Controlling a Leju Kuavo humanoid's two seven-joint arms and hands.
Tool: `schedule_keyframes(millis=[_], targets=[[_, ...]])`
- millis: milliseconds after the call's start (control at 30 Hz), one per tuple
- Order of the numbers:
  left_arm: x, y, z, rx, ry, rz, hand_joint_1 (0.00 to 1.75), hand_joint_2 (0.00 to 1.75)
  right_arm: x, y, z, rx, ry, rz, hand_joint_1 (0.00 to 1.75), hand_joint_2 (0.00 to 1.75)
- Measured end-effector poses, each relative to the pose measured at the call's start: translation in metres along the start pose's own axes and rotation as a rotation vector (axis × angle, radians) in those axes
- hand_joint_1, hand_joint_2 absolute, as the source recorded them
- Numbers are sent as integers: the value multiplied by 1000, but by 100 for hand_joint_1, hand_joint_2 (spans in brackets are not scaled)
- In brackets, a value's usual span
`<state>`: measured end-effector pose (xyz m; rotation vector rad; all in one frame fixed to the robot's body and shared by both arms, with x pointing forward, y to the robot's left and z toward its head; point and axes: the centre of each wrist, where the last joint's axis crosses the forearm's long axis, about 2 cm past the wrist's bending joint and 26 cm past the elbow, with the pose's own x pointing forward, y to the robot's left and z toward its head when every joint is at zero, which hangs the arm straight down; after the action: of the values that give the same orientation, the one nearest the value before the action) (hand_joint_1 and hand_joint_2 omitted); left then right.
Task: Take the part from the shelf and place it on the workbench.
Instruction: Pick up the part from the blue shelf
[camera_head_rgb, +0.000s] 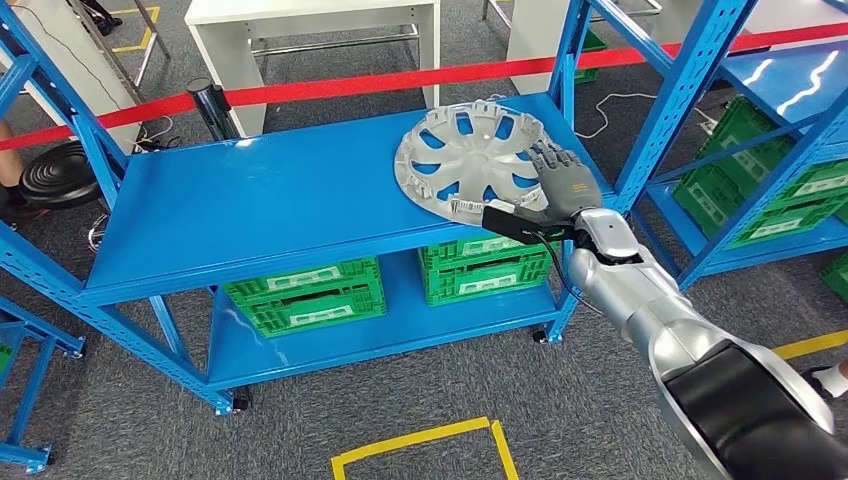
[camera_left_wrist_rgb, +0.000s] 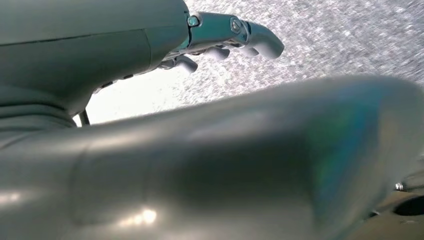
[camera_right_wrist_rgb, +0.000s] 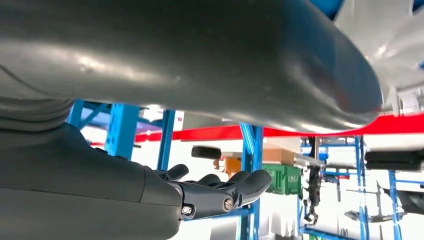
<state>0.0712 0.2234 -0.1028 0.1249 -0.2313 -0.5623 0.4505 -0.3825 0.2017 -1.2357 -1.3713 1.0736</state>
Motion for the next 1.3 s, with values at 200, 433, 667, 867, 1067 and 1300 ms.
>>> schedule_keyframes(millis=[200, 433, 667, 867, 1067, 1300], targets=[[1, 1, 0, -24, -5, -2, 0, 0, 3, 0, -1, 1, -4, -2, 0, 0], [0, 4, -1, -29, -6, -3, 0, 0, 4, -1, -2, -1, -4, -2, 0, 0], [-2, 6, -1, -27, -6, -5, 0, 0, 4, -1, -2, -1, -13, -9, 0, 0], [-2, 6, -1, -28, -10, -13, 0, 0, 1, 4, 2, 5, -8, -19, 0, 0], [-3, 7, -2, -26, -13, -16, 0, 0, -3, 8, 6, 8, 4, -27, 0, 0], [-4, 8, -2, -26, -21, -18, 0, 0, -7, 14, 12, 19, 14, -40, 0, 0]])
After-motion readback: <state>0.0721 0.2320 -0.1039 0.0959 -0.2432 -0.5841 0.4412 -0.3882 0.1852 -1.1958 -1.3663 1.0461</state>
